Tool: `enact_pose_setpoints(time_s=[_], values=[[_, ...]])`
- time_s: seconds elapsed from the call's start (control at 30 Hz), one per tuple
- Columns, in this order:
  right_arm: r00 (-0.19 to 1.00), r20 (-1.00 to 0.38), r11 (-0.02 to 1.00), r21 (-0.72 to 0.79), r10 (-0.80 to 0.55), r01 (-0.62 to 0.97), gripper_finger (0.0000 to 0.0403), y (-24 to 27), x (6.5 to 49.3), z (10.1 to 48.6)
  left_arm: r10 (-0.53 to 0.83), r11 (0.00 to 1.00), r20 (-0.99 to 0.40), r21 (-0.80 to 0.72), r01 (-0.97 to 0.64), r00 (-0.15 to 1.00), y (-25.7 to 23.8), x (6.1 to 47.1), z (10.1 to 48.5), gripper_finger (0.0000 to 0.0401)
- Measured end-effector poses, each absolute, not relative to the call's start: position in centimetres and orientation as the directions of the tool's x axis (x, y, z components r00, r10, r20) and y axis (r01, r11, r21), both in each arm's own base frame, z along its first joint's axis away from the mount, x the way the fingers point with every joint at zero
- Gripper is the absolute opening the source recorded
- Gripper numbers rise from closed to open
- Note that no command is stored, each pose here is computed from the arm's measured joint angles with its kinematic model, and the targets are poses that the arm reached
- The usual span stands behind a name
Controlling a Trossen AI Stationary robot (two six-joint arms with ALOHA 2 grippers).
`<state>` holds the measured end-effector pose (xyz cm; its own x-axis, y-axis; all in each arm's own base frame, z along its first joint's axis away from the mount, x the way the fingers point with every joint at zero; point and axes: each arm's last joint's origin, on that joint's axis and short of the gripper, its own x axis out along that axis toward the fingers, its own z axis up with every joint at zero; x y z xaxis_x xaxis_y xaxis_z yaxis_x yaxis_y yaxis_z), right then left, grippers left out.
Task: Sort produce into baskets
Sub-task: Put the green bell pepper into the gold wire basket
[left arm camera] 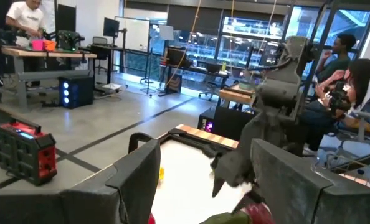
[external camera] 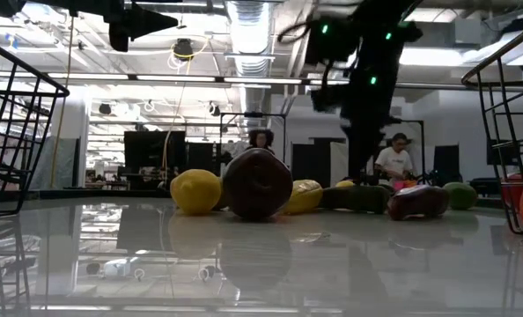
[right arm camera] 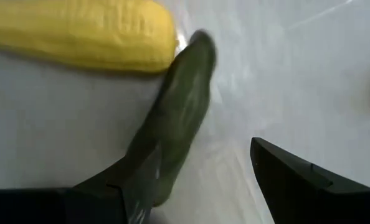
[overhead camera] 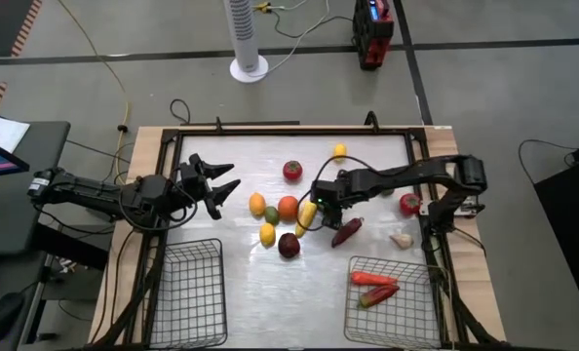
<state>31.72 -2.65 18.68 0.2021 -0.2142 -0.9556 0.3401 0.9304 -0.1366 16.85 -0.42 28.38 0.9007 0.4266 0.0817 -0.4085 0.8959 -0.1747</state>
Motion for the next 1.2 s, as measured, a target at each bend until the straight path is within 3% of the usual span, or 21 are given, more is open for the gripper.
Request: enact_pose_setpoints(time_s=[0.17, 0.4, 0.67, 0.8, 0.93, 1.2], values=[[0.186, -0.975, 0.949, -0.059, -0.121, 0.309, 0.0276, -2.6, 32.5, 17.0, 0.43, 0.896, 0.082, -0.162, -0.414, 0.899, -0.4, 16.8, 28.4, 0.0238], [0.182, -0.978, 0.957, -0.052, -0.107, 0.285, 0.0269, -2.6, 32.9, 16.1, 0.432, 0.895, 0.082, -0.16, -0.416, 0.898, -0.4, 16.8, 28.4, 0.0238], [0.179, -0.978, 0.96, -0.055, -0.107, 0.273, 0.0168, -2.6, 32.8, 16.1, 0.432, 0.895, 0.082, -0.16, -0.416, 0.898, -0.4, 16.8, 28.4, 0.0238], [0.162, -0.981, 0.962, -0.064, -0.11, 0.266, 0.0158, -2.6, 32.6, 16.5, 0.431, 0.896, 0.082, -0.16, -0.415, 0.898, -0.4, 16.8, 28.4, 0.0238], [0.138, -0.984, 0.963, -0.074, -0.113, 0.26, 0.0158, -2.4, 32.0, 18.8, 0.431, 0.896, 0.082, -0.159, -0.415, 0.898, -0.4, 16.8, 28.4, 0.0238], [0.286, -0.955, 0.972, -0.007, -0.076, 0.234, 0.0168, 2.0, 27.7, 27.1, 0.43, 0.896, 0.082, -0.16, -0.414, 0.899, -0.4, 16.8, 28.4, 0.0238]])
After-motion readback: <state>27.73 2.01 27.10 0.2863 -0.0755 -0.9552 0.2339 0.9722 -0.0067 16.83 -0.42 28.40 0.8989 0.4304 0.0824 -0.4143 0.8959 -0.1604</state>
